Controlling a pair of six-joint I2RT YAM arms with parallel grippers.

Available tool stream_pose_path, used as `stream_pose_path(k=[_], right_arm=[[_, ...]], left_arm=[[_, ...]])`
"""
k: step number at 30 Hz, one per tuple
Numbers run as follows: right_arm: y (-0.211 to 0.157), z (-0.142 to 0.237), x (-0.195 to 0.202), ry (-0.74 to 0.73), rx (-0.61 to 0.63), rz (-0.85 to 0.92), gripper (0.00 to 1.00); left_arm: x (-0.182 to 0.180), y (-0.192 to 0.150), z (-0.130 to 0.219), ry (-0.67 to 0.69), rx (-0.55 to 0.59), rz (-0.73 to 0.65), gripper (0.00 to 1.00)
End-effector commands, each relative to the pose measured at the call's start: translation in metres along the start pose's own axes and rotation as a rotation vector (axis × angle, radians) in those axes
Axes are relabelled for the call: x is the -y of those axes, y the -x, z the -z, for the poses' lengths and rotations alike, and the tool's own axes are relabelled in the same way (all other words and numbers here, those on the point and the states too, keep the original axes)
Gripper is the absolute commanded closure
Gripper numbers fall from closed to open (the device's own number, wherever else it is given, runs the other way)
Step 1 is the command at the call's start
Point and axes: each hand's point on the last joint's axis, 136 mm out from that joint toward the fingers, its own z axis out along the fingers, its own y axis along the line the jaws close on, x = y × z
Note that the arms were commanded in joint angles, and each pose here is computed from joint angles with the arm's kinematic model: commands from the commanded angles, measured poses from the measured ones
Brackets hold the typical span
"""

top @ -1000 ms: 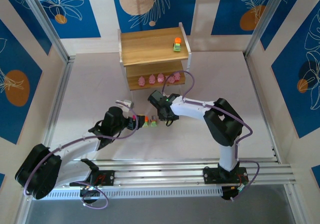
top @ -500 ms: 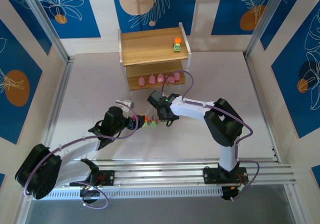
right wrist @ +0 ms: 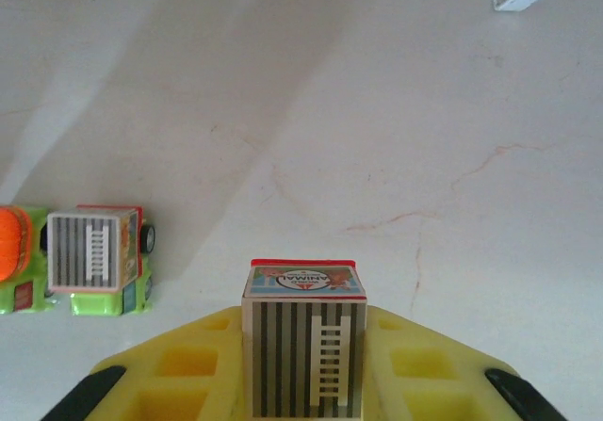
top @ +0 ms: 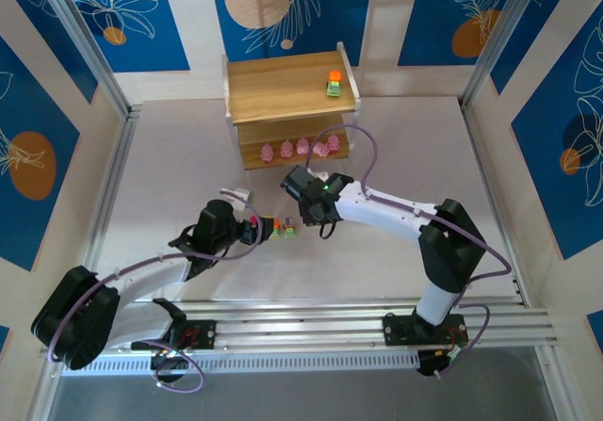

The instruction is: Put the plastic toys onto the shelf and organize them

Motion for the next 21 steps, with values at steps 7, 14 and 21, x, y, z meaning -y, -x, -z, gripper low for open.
stream_pose_path(k=[7,14,21], right_arm=[[0.012,0.059,0.010,0.033,0.073,0.030,0.93],[0.030,0.099,0.017,0.060,0.138,0.033,0.93],[0.050,0.134,0.018,0.089,0.198,0.047,0.94]], left_arm=[[0.008,0.015,0.000,-0.032,0.029,-0.028,0.09],[0.009,0.014,-0.001,-0.035,0.024,-0.029,0.09],[0.012,0.014,-0.002,-0.041,0.026,-0.037,0.09]])
